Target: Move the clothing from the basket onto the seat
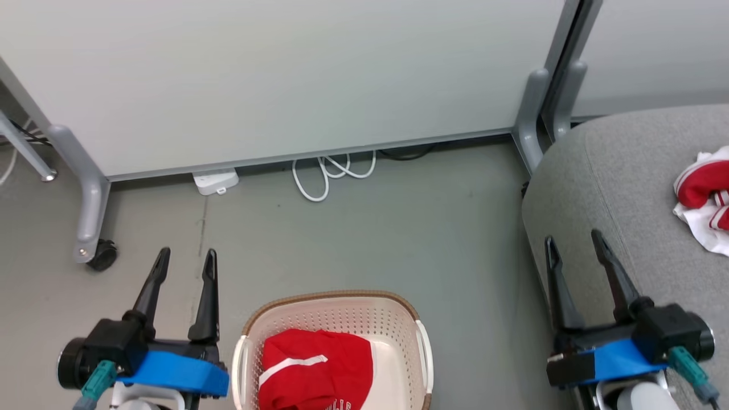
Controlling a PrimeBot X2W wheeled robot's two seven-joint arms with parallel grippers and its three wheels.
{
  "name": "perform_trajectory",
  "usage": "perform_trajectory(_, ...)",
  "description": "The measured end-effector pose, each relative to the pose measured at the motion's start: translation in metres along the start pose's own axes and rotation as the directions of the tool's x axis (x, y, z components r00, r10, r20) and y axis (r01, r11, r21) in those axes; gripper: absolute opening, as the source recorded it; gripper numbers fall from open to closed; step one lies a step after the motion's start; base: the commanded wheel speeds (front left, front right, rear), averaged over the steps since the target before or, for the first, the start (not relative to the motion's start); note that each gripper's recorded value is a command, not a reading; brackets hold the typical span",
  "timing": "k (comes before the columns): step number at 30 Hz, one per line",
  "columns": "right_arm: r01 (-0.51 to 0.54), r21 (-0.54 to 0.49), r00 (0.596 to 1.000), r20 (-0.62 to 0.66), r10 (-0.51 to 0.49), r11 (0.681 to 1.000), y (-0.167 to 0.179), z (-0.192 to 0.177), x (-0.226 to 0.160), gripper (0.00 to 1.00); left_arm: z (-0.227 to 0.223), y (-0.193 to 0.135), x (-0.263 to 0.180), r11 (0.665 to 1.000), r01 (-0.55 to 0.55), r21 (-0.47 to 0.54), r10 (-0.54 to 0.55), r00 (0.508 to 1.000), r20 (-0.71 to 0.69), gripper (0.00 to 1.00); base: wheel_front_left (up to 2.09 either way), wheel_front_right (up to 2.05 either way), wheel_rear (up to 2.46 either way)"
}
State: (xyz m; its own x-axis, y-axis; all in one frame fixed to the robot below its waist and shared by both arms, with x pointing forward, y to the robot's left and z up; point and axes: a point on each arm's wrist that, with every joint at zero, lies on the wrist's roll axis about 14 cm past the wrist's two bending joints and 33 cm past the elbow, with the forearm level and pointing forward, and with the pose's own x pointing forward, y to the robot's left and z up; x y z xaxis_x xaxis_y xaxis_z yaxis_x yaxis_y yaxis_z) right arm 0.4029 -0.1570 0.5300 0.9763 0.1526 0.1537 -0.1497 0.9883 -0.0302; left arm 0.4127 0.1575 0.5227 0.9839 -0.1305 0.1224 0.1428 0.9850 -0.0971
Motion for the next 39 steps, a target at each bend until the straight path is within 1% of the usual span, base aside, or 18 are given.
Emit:
perform_trajectory(6,0.006,0.021,0.999,-0.045,-0.005,1.000,0.003,-0.013,-0.015,1.00,-0.002,0.009,-0.016,0.999,-0.038,-0.007,0.038,0.999,-0.007,1.00,0.00,0.00,0.00)
perform_trajectory(17,0.020,0.034,0.997,-0.070,-0.018,0.999,0.002,-0.020,-0.025,1.00,-0.011,0.011,-0.024,0.999,-0.043,0.000,0.043,0.999,-0.032,1.00,0.00,0.00,0.00)
perform_trajectory(20,0.021,0.035,0.997,-0.074,-0.018,0.999,0.001,-0.022,-0.022,1.00,-0.013,0.002,-0.014,1.000,-0.008,0.006,0.008,0.999,-0.038,1.00,0.00,0.00,0.00)
perform_trajectory(23,0.019,0.034,0.998,-0.061,-0.017,0.999,0.001,-0.020,-0.011,1.00,-0.016,-0.014,0.004,0.998,0.062,0.023,-0.061,0.997,-0.046,1.00,0.00,0.00,0.00)
perform_trajectory(25,0.014,0.028,0.998,-0.054,-0.012,1.000,0.001,-0.020,-0.003,1.00,-0.026,-0.026,0.017,0.991,0.124,0.048,-0.120,0.990,-0.077,1.00,0.00,0.00,0.00)
perform_trajectory(27,0.013,0.023,0.999,-0.044,-0.012,1.000,-0.001,-0.019,0.007,1.00,-0.038,-0.043,0.028,0.978,0.200,0.054,-0.193,0.975,-0.115,1.00,0.00,0.00,0.00)
perform_trajectory(30,0.012,0.011,0.999,-0.031,-0.012,1.000,-0.004,-0.020,0.024,1.00,-0.061,-0.058,0.044,0.953,0.295,0.070,-0.278,0.943,-0.184,1.00,0.00,0.00,0.00)
perform_trajectory(33,0.008,-0.007,1.000,-0.023,-0.008,1.000,-0.007,-0.023,0.041,1.00,-0.097,-0.066,0.051,0.918,0.385,0.094,-0.344,0.891,-0.295,1.00,0.00,0.00,0.00)
perform_trajectory(35,0.006,-0.016,1.000,-0.012,-0.007,1.000,-0.009,-0.024,0.054,1.00,-0.124,-0.069,0.052,0.890,0.445,0.104,-0.380,0.847,-0.373,1.00,0.00,0.00,0.00)
perform_trajectory(39,0.005,-0.034,1.000,-0.001,-0.005,0.999,-0.014,-0.032,0.077,1.00,-0.179,-0.074,0.046,0.825,0.555,0.102,-0.433,0.738,-0.517,1.00,0.00,0.00,0.00)
